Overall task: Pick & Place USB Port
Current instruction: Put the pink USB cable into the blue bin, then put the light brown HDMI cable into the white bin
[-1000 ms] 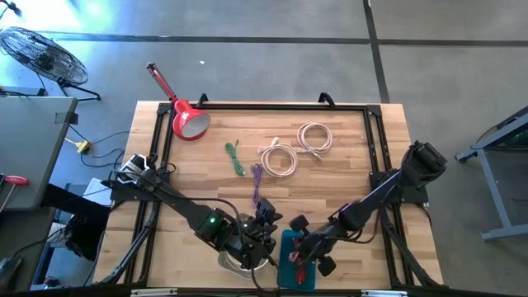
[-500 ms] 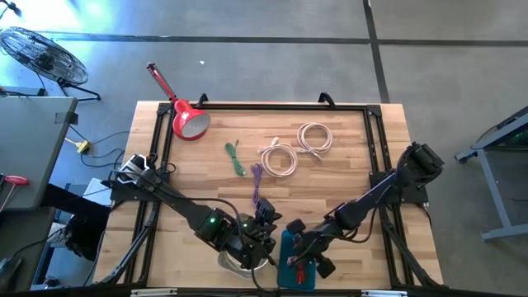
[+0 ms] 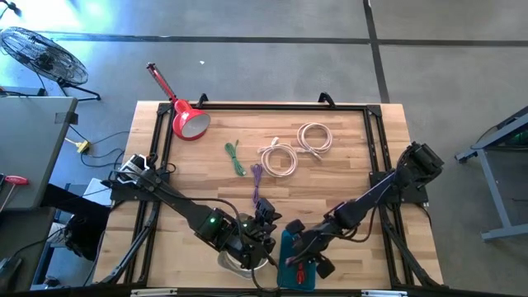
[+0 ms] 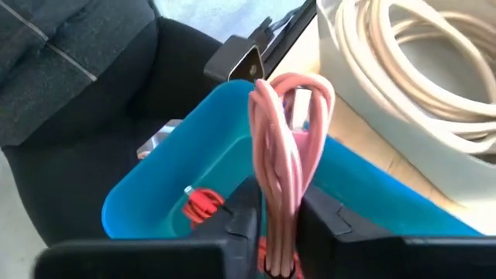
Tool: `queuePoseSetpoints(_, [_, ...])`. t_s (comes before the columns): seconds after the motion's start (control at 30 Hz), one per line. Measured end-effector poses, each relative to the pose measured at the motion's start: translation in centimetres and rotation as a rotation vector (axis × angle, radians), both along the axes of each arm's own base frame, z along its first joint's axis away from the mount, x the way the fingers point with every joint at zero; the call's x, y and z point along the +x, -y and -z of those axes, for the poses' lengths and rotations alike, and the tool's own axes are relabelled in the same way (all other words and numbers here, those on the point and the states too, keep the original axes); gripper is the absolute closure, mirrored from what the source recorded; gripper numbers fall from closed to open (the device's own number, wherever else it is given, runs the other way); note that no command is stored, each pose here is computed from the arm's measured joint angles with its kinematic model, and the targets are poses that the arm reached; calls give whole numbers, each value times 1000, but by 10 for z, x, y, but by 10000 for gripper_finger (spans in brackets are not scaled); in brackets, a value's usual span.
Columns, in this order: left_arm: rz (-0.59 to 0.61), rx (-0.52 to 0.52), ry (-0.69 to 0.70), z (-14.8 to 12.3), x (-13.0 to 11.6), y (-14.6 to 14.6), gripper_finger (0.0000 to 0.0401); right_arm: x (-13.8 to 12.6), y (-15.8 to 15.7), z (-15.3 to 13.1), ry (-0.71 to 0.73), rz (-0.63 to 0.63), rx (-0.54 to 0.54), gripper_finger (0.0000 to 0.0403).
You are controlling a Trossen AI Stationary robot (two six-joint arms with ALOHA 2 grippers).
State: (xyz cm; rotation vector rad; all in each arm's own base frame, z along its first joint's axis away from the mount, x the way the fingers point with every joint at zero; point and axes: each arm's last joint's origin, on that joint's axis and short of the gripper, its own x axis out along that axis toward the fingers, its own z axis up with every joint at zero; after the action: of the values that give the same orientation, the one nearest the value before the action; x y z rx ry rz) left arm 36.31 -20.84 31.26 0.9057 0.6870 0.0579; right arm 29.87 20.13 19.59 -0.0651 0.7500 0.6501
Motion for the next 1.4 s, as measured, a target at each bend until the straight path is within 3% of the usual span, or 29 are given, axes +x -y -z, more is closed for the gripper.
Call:
queuePoseSetpoints(0.13, [0, 0, -1, 0, 0, 0, 204, 1, 0, -1, 8, 1, 5, 323])
queuePoseSetpoints(0.73, [-39, 32, -63, 6, -6, -4, 204, 2, 2, -4, 17, 27, 13, 321])
queuePoseSetpoints(0.97, [-96, 90, -106, 7, -16, -9, 204, -4, 13, -27, 49, 68, 29, 320])
queuePoseSetpoints(1.13, [-148, 53, -143, 1, -23, -12, 204, -25, 32, -49, 47, 204, -122, 320])
queuePoseSetpoints(1.3, [-174, 40, -171, -3, -28, -15, 204, -49, 63, -60, -11, 477, -367, 320])
queuePoseSetpoints(1.4, [-162, 24, -189, -2, -28, -14, 204, -60, 82, -62, -69, 619, -462, 320])
